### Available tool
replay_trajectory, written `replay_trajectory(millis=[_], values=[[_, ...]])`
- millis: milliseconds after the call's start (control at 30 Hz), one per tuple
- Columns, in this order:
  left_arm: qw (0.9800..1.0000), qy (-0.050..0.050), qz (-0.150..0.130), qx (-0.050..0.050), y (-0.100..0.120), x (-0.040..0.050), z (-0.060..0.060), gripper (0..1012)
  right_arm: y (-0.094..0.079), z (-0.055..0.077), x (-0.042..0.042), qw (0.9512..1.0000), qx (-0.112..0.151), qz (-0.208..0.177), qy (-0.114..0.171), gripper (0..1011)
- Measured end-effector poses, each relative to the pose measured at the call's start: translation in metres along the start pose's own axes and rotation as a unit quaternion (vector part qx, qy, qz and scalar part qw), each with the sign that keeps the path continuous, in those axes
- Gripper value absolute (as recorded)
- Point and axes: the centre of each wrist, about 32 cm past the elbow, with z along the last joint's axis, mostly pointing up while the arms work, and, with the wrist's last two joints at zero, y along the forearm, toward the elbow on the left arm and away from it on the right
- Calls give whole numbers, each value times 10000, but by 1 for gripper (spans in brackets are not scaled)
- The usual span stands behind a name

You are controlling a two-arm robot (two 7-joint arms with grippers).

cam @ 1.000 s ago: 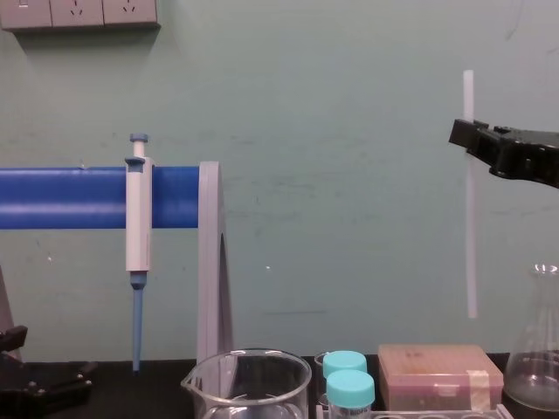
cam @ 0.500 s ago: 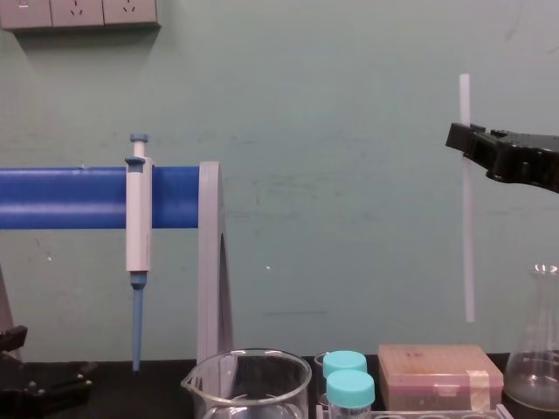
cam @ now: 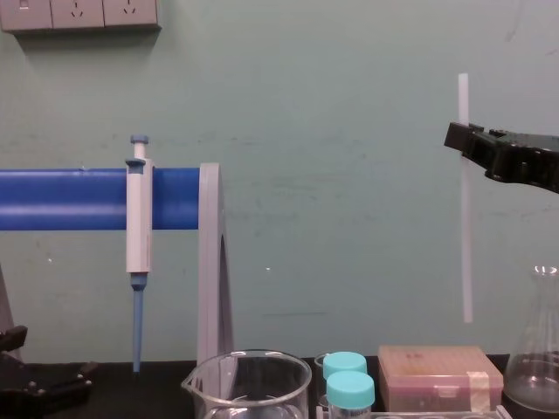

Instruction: Pick up the stirring rod with one hand, then place it down.

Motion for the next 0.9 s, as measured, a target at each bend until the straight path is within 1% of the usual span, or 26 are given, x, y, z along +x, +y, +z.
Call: replay_trajectory(millis=[567,900], values=[[10000,0,0,0,0,0,0,1000,-9,9,-5,10000,2,14,-6,69],[10000,0,0,0,0,0,0,1000,-29,10,-19,10000,-12,13,-57,69]])
